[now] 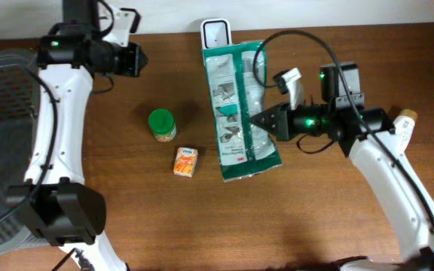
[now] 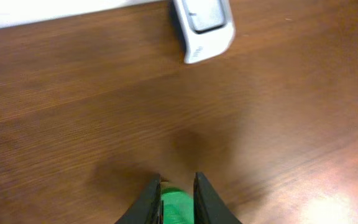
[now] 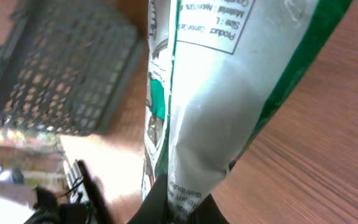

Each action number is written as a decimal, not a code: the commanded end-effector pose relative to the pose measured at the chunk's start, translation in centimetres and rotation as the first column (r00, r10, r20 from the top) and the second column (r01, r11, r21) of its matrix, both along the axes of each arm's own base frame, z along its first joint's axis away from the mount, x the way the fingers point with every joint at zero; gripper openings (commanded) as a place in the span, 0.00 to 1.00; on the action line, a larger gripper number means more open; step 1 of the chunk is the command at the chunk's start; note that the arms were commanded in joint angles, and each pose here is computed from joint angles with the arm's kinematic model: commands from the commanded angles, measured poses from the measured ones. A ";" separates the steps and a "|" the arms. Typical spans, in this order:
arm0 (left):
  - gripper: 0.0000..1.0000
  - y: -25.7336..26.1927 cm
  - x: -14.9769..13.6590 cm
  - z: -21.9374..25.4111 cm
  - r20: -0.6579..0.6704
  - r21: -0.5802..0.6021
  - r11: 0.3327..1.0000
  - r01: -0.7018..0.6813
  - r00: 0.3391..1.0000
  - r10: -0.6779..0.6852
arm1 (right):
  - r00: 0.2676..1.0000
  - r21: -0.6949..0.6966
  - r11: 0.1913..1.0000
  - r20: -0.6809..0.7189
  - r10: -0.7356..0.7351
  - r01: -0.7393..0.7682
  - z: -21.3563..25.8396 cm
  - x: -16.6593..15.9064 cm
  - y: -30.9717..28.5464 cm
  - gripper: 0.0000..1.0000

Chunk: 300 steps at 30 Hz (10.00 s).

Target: Scan the item barcode

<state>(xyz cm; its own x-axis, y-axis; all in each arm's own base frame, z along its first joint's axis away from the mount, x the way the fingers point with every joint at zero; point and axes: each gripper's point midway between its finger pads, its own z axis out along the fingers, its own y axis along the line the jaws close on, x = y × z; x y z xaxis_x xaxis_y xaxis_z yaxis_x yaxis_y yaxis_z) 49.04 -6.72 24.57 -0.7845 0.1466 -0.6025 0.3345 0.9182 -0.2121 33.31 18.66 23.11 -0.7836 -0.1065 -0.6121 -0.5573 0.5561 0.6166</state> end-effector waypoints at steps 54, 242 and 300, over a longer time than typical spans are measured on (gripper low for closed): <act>0.99 3.4 0.4 -0.6 -0.011 0.025 0.997 -0.078 0.997 0.078 | 0.496 -0.510 -0.172 0.613 0.615 0.843 -3.5 26.1 -2.7 0.04; 0.99 3.4 0.4 -0.6 -0.011 0.025 0.997 -0.078 0.997 0.078 | 0.558 -0.780 0.383 -0.052 -0.828 0.495 0.4 8.1 -23.3 0.04; 0.99 14.4 -2.0 11.0 0.207 0.114 0.927 -0.358 0.921 0.331 | 0.970 -0.575 0.816 0.156 0.188 -0.066 -14.4 7.7 24.0 0.98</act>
<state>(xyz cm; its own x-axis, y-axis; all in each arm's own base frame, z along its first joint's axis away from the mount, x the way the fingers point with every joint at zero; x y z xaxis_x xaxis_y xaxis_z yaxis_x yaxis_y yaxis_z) 47.36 7.63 35.28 -0.6838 -0.0198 -0.7294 0.0125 0.9992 -0.0389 41.30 41.72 9.16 -0.6412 -0.5426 -0.5427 -0.6971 0.7074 0.1164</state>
